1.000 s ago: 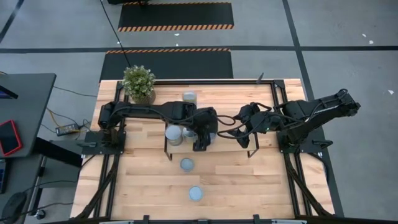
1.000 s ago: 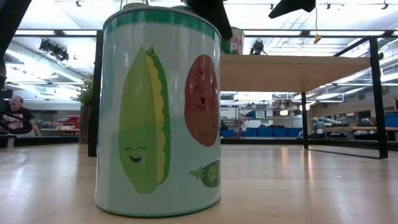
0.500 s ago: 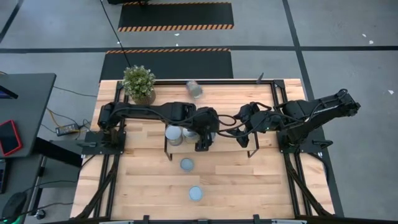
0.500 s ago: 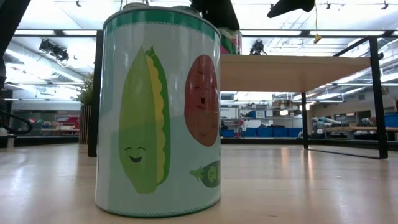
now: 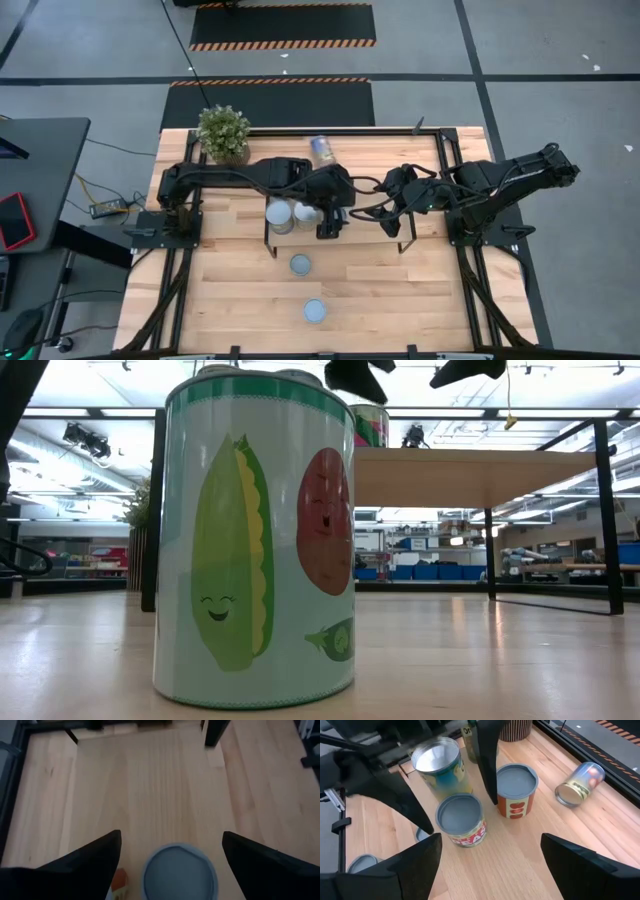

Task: Pick and place cans onto a shelf
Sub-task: Put the canned peaches on the shelf

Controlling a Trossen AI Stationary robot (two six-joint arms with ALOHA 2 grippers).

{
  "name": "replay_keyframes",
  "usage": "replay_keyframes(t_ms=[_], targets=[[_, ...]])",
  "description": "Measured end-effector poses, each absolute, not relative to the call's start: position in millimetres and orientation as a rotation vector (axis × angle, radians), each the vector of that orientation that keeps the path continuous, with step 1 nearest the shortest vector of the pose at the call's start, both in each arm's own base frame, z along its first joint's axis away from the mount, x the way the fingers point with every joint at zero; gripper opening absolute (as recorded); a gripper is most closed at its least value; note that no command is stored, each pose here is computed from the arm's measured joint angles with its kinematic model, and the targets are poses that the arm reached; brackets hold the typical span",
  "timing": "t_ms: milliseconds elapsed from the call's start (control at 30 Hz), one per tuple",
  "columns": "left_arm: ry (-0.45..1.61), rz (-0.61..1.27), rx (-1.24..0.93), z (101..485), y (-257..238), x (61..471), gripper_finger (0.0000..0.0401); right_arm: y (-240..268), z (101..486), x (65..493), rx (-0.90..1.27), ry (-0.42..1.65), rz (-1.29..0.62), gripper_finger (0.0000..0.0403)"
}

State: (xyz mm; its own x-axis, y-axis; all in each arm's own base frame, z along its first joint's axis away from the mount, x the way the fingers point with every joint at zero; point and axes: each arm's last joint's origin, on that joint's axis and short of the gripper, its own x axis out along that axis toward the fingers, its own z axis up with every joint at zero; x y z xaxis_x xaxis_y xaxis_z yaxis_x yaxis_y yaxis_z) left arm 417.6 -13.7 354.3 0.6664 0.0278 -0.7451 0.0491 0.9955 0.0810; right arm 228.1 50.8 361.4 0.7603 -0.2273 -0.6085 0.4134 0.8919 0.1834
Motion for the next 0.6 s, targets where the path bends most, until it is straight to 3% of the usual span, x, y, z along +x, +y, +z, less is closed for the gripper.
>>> replay_keyframes(t_ms=[333,600], targets=[[0.792,0.041,0.112,387.2,-12.0,407.3,0.0353,47.1,369.6,217.2,0.328,0.578,-0.361,0.0347],[0.724,0.160,0.150,423.1,-14.8,365.8,0.0329,35.9,373.1,206.6,0.340,0.582,-0.407,0.0347]])
